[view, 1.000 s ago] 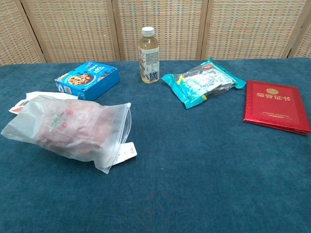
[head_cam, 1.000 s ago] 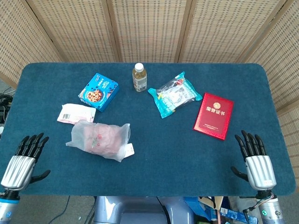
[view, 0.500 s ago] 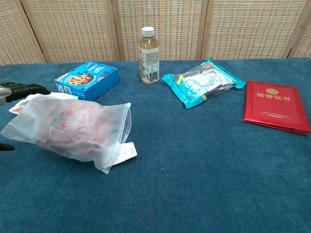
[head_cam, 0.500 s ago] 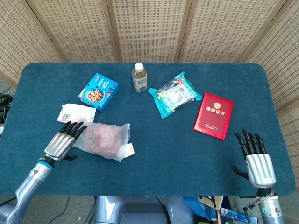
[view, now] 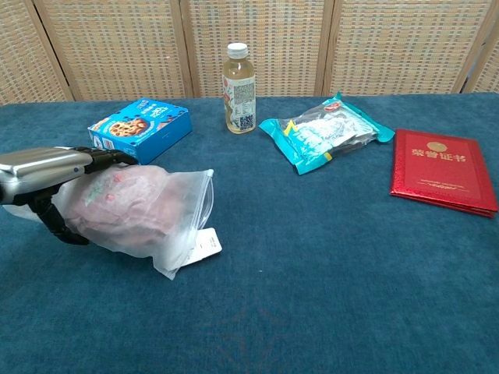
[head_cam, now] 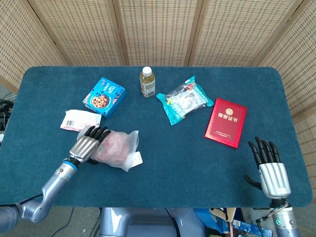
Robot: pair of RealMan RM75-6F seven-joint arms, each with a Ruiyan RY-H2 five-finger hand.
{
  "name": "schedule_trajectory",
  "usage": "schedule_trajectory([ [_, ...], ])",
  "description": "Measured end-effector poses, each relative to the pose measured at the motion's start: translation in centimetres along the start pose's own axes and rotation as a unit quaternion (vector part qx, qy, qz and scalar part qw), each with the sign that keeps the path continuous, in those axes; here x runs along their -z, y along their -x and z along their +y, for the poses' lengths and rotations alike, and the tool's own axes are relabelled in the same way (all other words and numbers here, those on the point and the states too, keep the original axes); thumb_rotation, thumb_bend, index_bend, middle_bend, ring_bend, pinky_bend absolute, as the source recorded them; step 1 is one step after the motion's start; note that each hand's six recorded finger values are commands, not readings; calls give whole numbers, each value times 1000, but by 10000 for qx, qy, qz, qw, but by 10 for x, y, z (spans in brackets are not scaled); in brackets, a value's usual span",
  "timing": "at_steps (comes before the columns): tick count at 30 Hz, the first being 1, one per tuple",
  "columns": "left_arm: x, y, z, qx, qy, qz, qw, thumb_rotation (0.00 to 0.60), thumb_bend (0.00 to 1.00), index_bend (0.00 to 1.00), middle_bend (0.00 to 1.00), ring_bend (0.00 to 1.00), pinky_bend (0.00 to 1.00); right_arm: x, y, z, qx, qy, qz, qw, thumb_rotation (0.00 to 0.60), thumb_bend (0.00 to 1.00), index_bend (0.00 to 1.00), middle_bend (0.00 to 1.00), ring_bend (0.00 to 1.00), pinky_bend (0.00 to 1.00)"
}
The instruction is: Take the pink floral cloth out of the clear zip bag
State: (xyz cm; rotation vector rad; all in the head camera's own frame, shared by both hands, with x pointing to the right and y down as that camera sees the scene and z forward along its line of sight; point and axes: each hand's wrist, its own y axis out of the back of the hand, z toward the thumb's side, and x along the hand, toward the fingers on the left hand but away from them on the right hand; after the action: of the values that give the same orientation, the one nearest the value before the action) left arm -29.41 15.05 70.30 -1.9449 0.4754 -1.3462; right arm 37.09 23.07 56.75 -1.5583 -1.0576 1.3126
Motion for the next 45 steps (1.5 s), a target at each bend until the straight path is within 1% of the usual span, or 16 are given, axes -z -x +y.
schedule_trajectory([
  [2, -5, -4, -1, 20, 56, -28, 10000, 600, 116, 17, 69, 67, 204, 0, 0, 0, -2, 3, 10, 10000, 600, 0, 0, 0, 0, 0],
  [3, -8, -5, -2, 13, 87, -38, 10000, 600, 116, 71, 155, 145, 301, 0, 0, 0, -2, 7, 14, 10000, 600, 0, 0, 0, 0, 0],
  [4, -9, -7, -2, -5, 119, -39, 9999, 600, 116, 158, 266, 241, 383, -1, 0, 0, -3, 9, 17, 10000, 600, 0, 0, 0, 0, 0],
  [7, -12, -10, 0, -180, 268, -12, 9995, 600, 119, 439, 509, 436, 539, -1, -1, -1, -12, 17, 25, 10000, 600, 0, 0, 0, 0, 0],
  [10, -13, -13, 3, -425, 523, 36, 9977, 600, 181, 580, 619, 528, 615, -1, -1, -2, -26, 27, 35, 10000, 600, 0, 0, 0, 0, 0],
  [12, -13, -14, 2, -548, 735, 63, 9958, 600, 211, 604, 637, 543, 628, -2, -1, -2, -37, 36, 47, 10000, 600, 0, 0, 0, 0, 0],
  [17, -8, -16, 4, -853, 1196, 102, 9891, 600, 215, 611, 638, 545, 629, -4, -1, -5, -100, 70, 100, 9999, 600, 0, 0, 0, 0, 0],
  [20, -7, -14, 12, -1141, 1425, -1, 9832, 600, 215, 618, 638, 544, 629, -7, -1, -7, -211, 212, 171, 9994, 600, 0, 0, 0, 0, 0],
  [24, -12, -9, 31, -1704, 1706, -353, 9699, 600, 215, 639, 639, 545, 629, -12, 5, -6, -424, 498, 357, 9972, 600, 0, 11, 0, 0, 0],
  [28, -25, -7, 44, -2094, 2033, -819, 9529, 600, 215, 648, 641, 545, 629, -20, 16, 2, -656, 1000, 593, 9910, 600, 0, 93, 0, 0, 0],
  [31, -49, -9, 56, -2350, 2055, -1316, 9409, 600, 215, 651, 643, 546, 629, -29, 26, 11, -869, 1531, 773, 9813, 600, 7, 162, 0, 0, 0],
  [34, -69, -14, 64, -2478, 2151, -1624, 9306, 600, 215, 651, 644, 546, 629, -39, 38, 23, -1067, 2109, 926, 9672, 600, 49, 199, 0, 0, 0],
  [36, -83, -20, 66, -2486, 2356, -1772, 9227, 600, 215, 652, 643, 546, 629, -48, 49, 35, -1168, 2466, 1037, 9564, 600, 69, 220, 0, 0, 0],
  [38, -97, -26, 68, -2474, 2461, -1885, 9180, 600, 215, 652, 644, 546, 629, -59, 62, 48, -1233, 2758, 1157, 9462, 600, 81, 238, 0, 0, 0],
  [42, -123, -35, 69, -2471, 2647, -2047, 9094, 600, 215, 652, 643, 546, 630, -77, 82, 67, -1266, 3206, 1258, 9302, 600, 89, 251, 0, 0, 0],
  [45, -142, -39, 67, -2481, 2938, -2111, 8987, 600, 215, 652, 643, 546, 629, -88, 91, 77, -1264, 3494, 1286, 9195, 600, 88, 258, 0, 0, 0],
])
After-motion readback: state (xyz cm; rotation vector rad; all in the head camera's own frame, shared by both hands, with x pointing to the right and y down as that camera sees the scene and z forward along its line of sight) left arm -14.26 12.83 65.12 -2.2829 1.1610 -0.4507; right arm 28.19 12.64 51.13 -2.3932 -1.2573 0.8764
